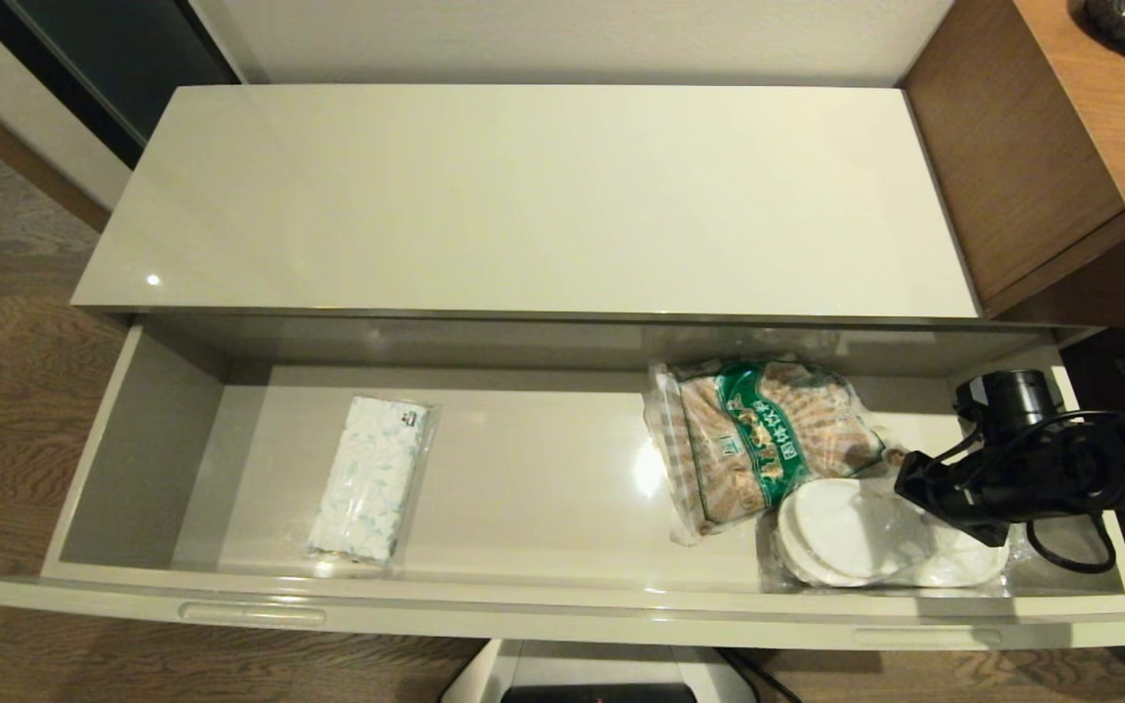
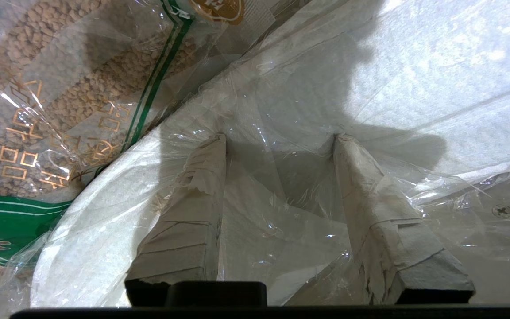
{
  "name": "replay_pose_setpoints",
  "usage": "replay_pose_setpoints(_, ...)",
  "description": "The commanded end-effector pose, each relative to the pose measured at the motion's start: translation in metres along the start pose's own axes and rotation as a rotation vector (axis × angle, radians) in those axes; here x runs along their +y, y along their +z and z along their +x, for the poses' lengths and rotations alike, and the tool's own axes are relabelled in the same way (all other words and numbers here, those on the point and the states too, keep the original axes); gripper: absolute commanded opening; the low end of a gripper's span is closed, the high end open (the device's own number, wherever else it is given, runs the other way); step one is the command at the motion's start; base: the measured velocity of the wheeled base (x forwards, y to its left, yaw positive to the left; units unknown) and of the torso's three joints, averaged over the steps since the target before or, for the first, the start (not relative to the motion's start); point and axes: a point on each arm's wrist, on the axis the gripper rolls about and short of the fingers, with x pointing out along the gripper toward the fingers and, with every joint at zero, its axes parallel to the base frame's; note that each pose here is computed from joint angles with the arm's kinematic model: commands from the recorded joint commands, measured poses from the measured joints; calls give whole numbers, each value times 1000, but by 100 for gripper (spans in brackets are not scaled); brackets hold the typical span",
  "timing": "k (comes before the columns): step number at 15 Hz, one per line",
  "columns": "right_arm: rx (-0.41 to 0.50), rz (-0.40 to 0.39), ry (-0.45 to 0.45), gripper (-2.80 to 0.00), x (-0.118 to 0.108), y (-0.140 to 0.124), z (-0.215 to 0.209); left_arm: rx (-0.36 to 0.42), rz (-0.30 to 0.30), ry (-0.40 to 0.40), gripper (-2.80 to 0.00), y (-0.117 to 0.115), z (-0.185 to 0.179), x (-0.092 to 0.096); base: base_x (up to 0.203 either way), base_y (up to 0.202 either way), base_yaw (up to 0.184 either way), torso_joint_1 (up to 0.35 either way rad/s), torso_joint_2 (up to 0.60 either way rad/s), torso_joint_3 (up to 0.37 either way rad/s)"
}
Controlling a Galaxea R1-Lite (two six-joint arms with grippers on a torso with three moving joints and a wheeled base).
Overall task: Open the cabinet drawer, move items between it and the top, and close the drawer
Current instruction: Take out the disposable slippers from the drawer
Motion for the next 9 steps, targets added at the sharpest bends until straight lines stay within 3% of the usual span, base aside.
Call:
replay_pose_setpoints(1,2,3,0,-280,0,0,2,2,0,0,-280,0,0,0,0,0,0,0,0,0)
replay_pose_setpoints(9,18,4,-11,-280,-4,-5,18,2,0,0,-280,0,0,0,0,0,0,0,0,0)
